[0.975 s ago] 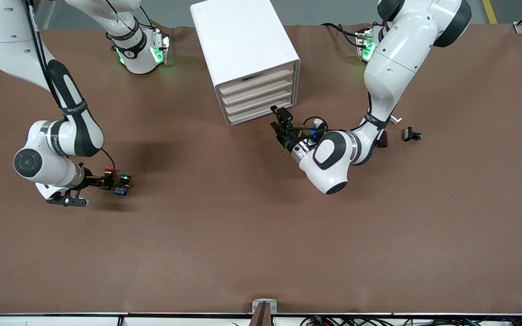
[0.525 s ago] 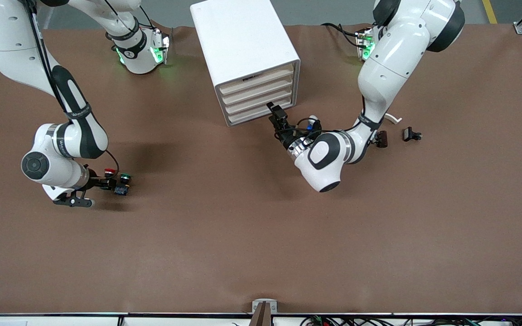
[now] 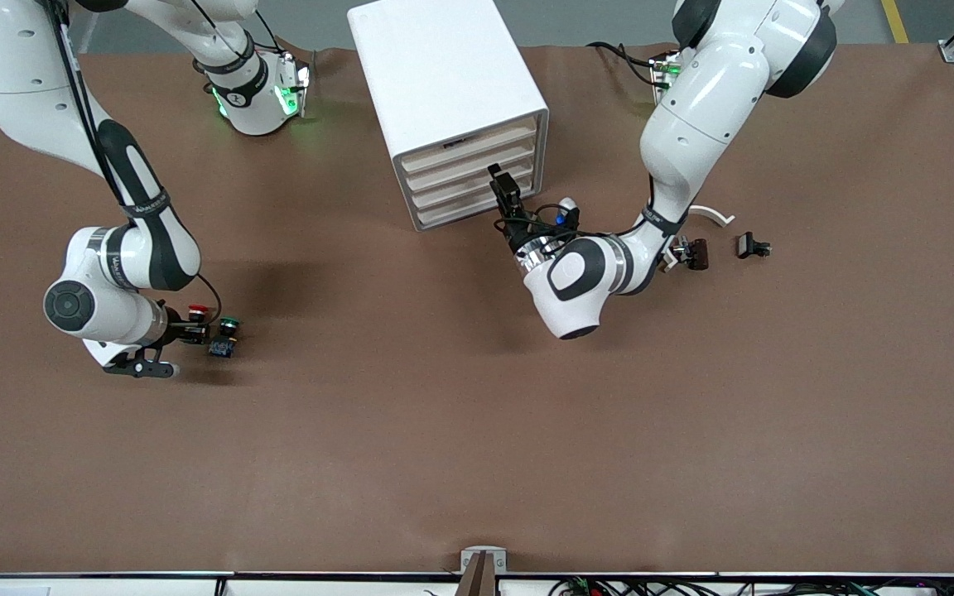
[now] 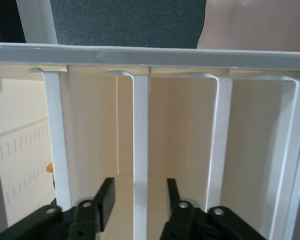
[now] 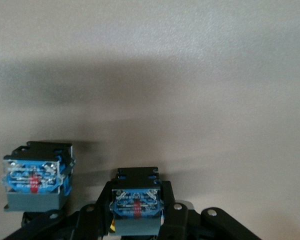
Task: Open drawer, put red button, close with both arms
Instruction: 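Pull the drawer open with the left gripper while the right gripper carries the button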
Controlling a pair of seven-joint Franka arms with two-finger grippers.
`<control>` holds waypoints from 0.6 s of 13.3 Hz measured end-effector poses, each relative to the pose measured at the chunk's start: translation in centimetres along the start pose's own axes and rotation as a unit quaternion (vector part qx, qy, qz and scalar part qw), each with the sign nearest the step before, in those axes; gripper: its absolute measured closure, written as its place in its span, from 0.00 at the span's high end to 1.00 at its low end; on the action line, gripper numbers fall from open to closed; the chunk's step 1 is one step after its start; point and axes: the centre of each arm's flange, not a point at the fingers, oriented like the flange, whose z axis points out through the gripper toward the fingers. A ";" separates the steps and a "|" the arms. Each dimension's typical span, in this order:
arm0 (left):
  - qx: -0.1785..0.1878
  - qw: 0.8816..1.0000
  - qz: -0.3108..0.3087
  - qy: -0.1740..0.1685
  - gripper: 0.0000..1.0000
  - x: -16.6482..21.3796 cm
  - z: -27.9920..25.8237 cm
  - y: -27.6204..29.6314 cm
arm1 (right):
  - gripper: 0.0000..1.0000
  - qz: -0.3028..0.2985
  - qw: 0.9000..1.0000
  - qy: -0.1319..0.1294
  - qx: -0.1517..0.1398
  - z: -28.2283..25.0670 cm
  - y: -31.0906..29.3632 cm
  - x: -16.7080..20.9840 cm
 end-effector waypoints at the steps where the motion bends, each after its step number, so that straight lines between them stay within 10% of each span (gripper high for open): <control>1: 0.000 1.000 0.000 0.002 0.45 -0.1 0.2 0.0 | 0.41 0.000 1.000 -0.001 0.000 0.0 -0.1 0.0; 8: -0.001 1.000 0.003 0.016 0.14 -0.8 1.8 -0.2 | 0.41 0.008 0.997 -0.072 -0.003 -8.0 -2.2 -0.8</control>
